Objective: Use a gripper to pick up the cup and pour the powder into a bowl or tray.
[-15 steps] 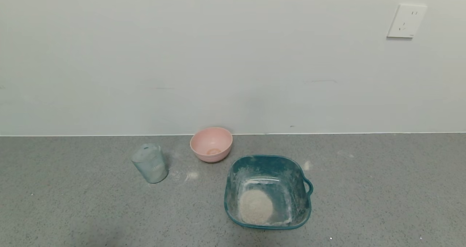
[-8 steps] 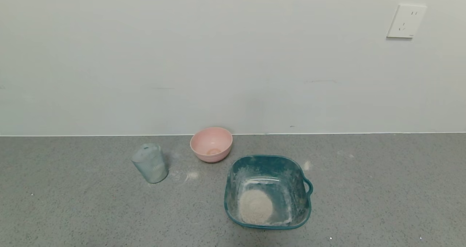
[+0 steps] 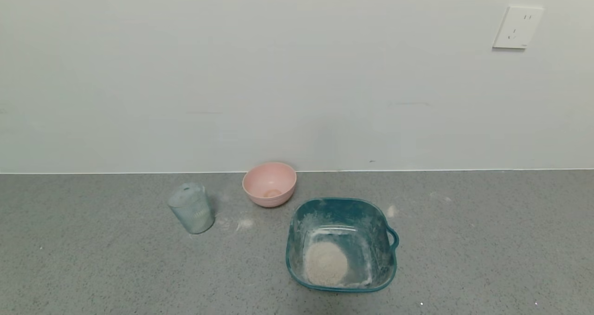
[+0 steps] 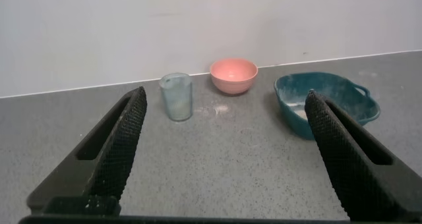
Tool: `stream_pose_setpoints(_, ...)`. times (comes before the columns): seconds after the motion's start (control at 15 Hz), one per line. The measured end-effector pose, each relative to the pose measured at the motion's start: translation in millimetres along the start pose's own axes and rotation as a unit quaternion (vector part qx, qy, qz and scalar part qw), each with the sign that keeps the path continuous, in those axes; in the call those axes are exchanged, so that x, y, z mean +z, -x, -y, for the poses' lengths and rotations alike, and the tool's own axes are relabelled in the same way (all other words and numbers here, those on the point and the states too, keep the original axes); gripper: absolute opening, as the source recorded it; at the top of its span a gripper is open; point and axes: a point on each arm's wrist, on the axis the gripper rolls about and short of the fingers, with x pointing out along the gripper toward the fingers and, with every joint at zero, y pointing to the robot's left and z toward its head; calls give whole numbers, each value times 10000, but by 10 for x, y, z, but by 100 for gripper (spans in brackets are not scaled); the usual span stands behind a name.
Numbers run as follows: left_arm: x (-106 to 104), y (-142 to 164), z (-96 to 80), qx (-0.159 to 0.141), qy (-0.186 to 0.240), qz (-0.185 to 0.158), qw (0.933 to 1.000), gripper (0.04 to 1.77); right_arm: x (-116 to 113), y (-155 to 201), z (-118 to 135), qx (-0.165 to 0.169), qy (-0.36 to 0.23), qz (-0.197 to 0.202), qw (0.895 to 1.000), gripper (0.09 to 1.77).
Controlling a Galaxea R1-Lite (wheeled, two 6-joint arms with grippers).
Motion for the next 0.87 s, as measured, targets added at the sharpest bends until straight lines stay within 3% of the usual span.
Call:
stream_pose_setpoints(0.33, -360, -97, -23, 226, 80, 338, 9991, 172, -4, 0, 0, 6, 6, -19, 10000, 171)
stream_pose_setpoints(0.6, -784, -275, -62, 460, 208, 33, 9987, 172, -3, 0, 0, 8, 6, -17, 10000, 171)
stream_pose_setpoints(0.87, -1007, -331, -84, 770, 258, -269, 9963, 172, -4, 0, 0, 8, 17, -19, 10000, 171)
